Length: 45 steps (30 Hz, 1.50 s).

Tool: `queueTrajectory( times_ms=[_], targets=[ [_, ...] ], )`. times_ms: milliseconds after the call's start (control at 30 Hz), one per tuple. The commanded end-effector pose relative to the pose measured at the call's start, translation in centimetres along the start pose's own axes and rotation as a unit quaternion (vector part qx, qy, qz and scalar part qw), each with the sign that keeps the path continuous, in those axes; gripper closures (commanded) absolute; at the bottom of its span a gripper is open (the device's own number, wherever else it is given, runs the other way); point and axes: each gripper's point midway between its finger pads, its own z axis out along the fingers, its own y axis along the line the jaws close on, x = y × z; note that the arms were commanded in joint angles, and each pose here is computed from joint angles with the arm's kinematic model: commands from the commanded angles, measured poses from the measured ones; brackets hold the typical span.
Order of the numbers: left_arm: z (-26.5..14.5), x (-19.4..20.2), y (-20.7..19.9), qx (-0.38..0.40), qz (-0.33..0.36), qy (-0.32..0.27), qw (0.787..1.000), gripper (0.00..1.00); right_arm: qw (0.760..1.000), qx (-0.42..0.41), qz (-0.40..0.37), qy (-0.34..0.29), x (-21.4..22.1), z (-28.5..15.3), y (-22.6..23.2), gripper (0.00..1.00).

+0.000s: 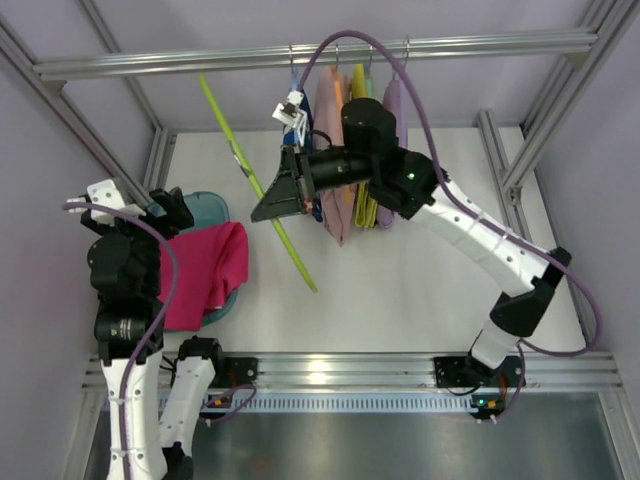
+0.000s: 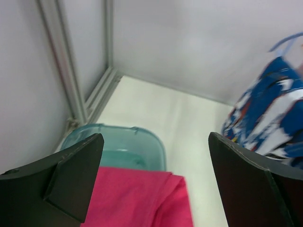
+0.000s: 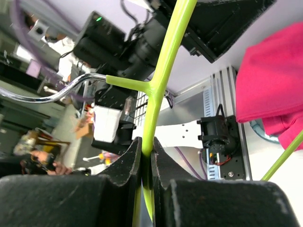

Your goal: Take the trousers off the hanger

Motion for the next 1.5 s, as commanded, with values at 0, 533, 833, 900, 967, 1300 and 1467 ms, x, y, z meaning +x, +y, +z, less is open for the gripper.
queueTrajectory(
  times_ms=[0,533,833,900,967,1300,1467],
  targets=[
    [-1.0,-2.7,-3.1,0.079,-0.024,-0.020,0.996,0.02,0.988,-0.055,-0.137,-0.046,-1.2,-4.7,8.2,1.00],
    [-2.9,-5.9,-9.5,0.253,-0.022,-0.019,0.967,0.04,0.956,0.136,-0.195,-0.172,0.1,-19.8,8.3,1.00],
    [-8.7,-9.6,-17.4,0.537,0.116,-0.099,0.829,0.07,0.965,0.120,-0.163,-0.165,4.8,-22.5,7.1,1.00],
    [-9.0,-10.7,-18.2,0.564,0.131,-0.107,0.808,0.09,0.980,0.066,-0.140,-0.123,6.0,-21.5,7.0,1.00],
    [-9.8,-11.6,-18.5,0.579,0.147,-0.121,0.793,0.10,0.978,0.030,-0.180,-0.099,5.8,-20.9,8.1,1.00],
    [-11.4,-14.8,-18.7,0.573,0.221,-0.201,0.763,0.10,0.989,-0.090,-0.119,0.019,5.8,-14.9,9.9,1.00],
    [-12.0,-14.0,-18.0,0.565,0.239,-0.204,0.763,0.11,0.983,-0.145,-0.061,0.092,6.9,-10.0,9.7,1.00]
  ],
)
